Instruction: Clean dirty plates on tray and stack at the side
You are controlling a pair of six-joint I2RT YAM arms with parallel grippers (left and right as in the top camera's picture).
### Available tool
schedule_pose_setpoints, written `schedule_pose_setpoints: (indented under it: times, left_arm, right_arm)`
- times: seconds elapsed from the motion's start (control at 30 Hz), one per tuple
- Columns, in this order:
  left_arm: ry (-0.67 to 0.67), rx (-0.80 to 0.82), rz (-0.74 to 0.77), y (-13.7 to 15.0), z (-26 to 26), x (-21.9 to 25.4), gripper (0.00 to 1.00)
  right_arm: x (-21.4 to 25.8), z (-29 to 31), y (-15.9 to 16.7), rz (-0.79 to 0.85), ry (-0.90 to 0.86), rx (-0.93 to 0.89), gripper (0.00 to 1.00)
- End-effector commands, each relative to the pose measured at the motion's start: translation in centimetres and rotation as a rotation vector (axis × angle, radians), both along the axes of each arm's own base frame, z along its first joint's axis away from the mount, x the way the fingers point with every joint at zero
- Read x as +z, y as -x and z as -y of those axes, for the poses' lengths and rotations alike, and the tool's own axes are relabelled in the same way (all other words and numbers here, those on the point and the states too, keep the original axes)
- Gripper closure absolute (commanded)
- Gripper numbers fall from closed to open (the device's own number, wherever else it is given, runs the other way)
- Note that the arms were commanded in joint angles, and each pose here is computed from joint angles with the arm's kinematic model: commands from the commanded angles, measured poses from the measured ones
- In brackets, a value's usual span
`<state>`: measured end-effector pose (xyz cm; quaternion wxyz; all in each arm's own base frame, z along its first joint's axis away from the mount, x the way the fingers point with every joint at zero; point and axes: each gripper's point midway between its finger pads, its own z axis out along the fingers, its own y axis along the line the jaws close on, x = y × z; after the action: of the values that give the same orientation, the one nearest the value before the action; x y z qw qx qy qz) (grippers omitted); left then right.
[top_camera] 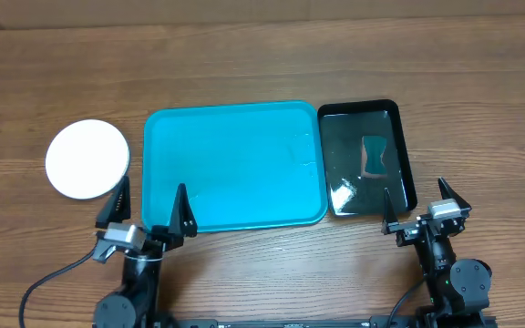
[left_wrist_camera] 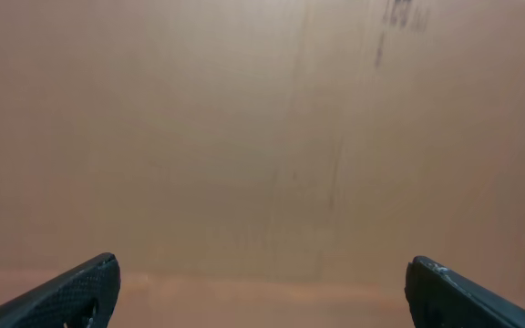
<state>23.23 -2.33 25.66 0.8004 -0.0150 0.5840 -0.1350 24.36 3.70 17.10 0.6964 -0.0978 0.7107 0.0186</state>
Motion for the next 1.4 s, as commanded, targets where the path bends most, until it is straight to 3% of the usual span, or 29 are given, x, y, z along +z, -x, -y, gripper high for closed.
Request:
schedule_pose_setpoints:
  times: [0.0, 0.23, 0.43, 1.37]
  left_arm:
    - [0.020, 0.025, -0.068, -0.5, -0.5, -1.9, 0.00]
    - [0.018, 0.116, -0.413, -1.4, -2.0, -10.3, 0.00]
    - [-0.136, 0.131, -0.390, -1.4, -1.9, -10.1, 0.00]
    - [-0.140, 0.121, -0.390, -1.4, -1.7, -10.1, 0.00]
  right_arm:
    - [-0.1, -0.1, 0.0, 0.006, 0.002, 0.004, 0.00]
    - [-0.1, -0.1, 0.0, 0.006, 0.002, 0.004, 0.00]
    - [-0.1, -0.1, 0.0, 0.006, 0.002, 0.004, 0.00]
    - [-0.1, -0.1, 0.0, 0.006, 0.002, 0.005, 0.00]
